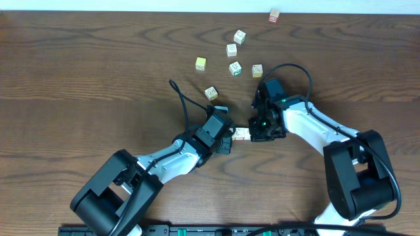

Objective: Lift 3 blocks

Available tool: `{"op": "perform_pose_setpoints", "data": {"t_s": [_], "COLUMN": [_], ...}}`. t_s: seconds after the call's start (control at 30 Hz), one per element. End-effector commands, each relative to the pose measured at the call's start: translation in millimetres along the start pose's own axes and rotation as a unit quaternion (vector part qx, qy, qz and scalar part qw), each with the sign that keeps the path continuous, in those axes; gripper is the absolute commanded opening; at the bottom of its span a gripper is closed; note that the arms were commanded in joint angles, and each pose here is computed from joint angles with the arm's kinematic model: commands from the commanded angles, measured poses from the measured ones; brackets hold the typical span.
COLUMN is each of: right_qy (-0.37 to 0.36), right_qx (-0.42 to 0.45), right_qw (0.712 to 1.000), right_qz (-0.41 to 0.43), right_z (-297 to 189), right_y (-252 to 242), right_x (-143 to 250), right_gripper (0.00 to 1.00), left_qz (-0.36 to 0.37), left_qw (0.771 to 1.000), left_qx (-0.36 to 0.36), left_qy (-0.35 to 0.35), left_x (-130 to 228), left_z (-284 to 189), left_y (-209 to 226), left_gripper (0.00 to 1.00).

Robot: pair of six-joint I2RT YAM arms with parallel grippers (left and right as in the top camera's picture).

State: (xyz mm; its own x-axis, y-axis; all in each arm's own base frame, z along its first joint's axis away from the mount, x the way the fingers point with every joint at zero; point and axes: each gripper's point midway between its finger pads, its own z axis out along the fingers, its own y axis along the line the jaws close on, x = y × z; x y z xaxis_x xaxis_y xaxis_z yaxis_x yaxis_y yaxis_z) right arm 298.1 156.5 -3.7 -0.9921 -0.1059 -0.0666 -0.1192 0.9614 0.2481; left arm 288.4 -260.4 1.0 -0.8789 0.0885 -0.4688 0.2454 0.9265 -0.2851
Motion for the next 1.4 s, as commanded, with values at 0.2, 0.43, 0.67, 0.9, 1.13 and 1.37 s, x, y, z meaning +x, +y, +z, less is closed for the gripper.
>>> {"op": "perform_pose_setpoints", "data": {"t_s": [0.2, 0.43, 0.67, 0.9, 1.13, 1.37], "right_qy": [0.017, 0.023, 0.034, 0.035, 0.031, 0.029], "right_qx": [-0.059, -0.057, -0.027, -0.027, -0.013, 0.056], "right_qw": [0.997, 0.998, 0.999, 0.999, 0.999, 0.998], "right_qz": [-0.036, -0.034, -0.029, -0.029, -0.028, -0.003], "right_z": [10, 10, 11, 11, 11, 9], "right_y": [40, 39, 28, 28, 23, -3], "right_x": [14, 16, 22, 23, 21, 23], "right_gripper": [0.01, 0.01, 0.01, 0.01, 0.01, 0.01], "left_qz": [0.056, 0.041, -0.006, -0.02, -0.02, 0.006], "left_qw": [0.996, 0.998, 1.0, 0.999, 0.999, 0.999], "left_qx": [0.057, 0.036, -0.018, -0.024, -0.023, -0.033], "left_qy": [0.028, 0.019, -0.002, -0.014, -0.015, 0.001], "left_x": [11, 8, 1, -4, -4, 3], "left_z": [5, 6, 6, 6, 6, 6], "left_y": [-27, -20, -1, 1, 1, 6], "left_gripper": [0.08, 0.07, 0.07, 0.08, 0.07, 0.08]}}
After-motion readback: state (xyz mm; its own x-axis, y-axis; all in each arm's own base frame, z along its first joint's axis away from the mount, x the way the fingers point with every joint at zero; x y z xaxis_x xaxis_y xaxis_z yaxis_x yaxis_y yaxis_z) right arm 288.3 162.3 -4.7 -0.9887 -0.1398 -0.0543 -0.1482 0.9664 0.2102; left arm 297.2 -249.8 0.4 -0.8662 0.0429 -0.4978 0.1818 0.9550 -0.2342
